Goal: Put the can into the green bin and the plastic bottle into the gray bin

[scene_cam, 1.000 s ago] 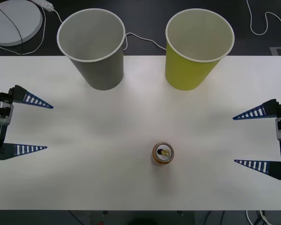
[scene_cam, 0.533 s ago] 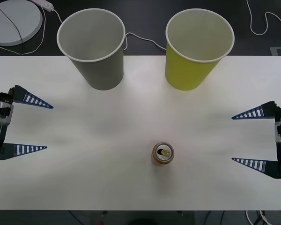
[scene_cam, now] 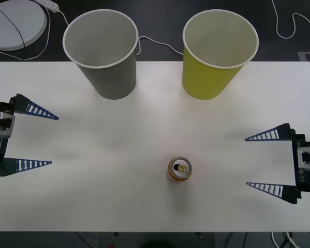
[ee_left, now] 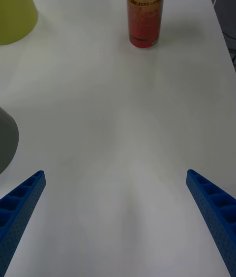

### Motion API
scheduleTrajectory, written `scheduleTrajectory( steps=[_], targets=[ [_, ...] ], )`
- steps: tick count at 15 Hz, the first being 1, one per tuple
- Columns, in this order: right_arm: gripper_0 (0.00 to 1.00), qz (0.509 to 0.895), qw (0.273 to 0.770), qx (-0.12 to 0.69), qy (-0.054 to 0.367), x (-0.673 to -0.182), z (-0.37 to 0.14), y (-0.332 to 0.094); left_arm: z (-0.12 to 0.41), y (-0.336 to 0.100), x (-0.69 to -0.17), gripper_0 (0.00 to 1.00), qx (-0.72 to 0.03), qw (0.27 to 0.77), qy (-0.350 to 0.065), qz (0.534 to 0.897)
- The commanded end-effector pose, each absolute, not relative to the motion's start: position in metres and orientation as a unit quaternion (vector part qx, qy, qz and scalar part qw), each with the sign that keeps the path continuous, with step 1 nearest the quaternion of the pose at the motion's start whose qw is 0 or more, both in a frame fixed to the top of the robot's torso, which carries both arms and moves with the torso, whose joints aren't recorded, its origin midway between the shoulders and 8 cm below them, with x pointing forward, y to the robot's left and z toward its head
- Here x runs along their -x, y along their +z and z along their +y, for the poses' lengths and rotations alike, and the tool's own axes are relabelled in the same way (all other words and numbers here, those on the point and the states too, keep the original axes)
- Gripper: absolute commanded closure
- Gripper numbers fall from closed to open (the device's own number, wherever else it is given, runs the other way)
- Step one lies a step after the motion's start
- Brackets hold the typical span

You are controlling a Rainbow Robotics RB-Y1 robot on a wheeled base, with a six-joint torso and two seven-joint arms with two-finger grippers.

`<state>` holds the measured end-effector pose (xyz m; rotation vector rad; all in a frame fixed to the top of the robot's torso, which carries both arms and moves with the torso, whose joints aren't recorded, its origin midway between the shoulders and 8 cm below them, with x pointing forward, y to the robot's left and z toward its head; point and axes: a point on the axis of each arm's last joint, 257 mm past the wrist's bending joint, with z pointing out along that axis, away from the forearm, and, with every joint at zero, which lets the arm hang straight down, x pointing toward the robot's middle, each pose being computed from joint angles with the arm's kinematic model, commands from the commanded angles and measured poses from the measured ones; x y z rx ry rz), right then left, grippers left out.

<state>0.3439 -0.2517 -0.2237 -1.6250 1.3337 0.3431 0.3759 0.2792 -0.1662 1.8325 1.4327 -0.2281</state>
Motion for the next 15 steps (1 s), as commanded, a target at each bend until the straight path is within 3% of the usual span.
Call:
scheduleTrajectory(
  steps=[1, 9, 15],
  targets=[
    [0.00, 0.538, 0.507, 0.655, 0.159, -0.348, -0.243, -0.239, 0.279, -0.166, -0.376, 0.00, -0.721, 0.392, -0.090, 0.564],
    [0.00, 0.546, 0.525, 0.611, 0.229, -0.345, -0.213, -0.278, 0.279, -0.166, -0.376, 0.00, -0.721, 0.392, -0.090, 0.564],
    [0.00, 0.520, 0.551, 0.594, 0.269, -0.348, -0.185, -0.306, 0.279, -0.166, -0.376, 0.00, -0.721, 0.392, -0.090, 0.564]
  ],
)
